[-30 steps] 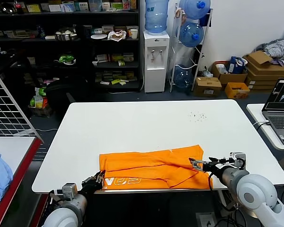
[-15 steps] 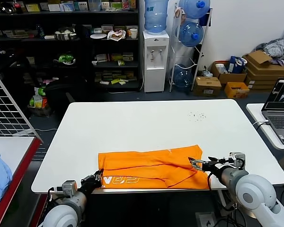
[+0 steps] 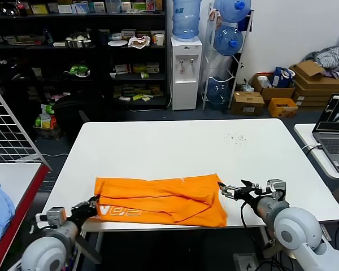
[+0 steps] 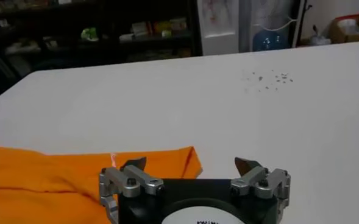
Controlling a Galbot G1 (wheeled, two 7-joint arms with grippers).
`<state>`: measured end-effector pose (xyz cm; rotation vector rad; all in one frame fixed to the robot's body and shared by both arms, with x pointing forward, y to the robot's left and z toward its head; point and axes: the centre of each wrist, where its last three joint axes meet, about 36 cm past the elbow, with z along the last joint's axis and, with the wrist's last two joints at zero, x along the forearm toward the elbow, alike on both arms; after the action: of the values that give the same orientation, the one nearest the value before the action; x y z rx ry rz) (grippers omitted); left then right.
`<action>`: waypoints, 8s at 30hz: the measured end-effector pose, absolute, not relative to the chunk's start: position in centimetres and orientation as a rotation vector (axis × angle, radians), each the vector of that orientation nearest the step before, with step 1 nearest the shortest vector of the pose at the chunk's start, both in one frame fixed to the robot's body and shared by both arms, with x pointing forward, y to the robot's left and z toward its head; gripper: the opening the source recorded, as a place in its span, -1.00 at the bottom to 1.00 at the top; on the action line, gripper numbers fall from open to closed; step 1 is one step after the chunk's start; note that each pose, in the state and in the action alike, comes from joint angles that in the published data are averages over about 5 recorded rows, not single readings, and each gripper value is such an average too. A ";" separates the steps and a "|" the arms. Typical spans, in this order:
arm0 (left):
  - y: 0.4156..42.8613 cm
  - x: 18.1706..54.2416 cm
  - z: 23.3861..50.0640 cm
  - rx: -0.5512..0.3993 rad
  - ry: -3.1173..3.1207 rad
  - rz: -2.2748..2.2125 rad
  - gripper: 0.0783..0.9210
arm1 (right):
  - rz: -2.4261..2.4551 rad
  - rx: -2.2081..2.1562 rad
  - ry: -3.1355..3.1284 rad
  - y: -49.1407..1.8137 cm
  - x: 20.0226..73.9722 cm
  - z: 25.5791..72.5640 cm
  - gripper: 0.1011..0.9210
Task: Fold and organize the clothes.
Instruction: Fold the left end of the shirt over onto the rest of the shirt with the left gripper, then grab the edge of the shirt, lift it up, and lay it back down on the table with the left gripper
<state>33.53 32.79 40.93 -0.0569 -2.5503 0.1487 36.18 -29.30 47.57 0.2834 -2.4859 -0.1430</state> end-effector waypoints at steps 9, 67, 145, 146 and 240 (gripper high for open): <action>39.7 35.1 43.0 0.113 -2.605 0.012 -0.91 | -0.126 0.311 -2.557 -28.1 36.6 46.6 1.00; 19.9 34.5 45.7 -0.302 -2.505 0.527 -0.91 | -0.149 0.128 -2.554 -25.8 34.5 42.9 1.00; 36.4 39.0 38.2 -0.412 -2.417 0.241 0.25 | -0.188 0.140 -2.553 -26.1 34.8 42.1 1.00; 36.4 39.0 38.2 -0.412 -2.417 0.242 0.17 | -0.188 0.141 -2.553 -26.1 34.8 42.1 1.00; 30.9 40.5 51.9 -0.059 -2.461 0.327 -0.93 | -0.129 0.046 -2.641 -27.5 33.9 42.4 1.00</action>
<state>40.48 30.92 51.86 -0.0594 -2.4608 0.3273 33.91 -27.49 42.39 0.0463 -2.6407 -0.1288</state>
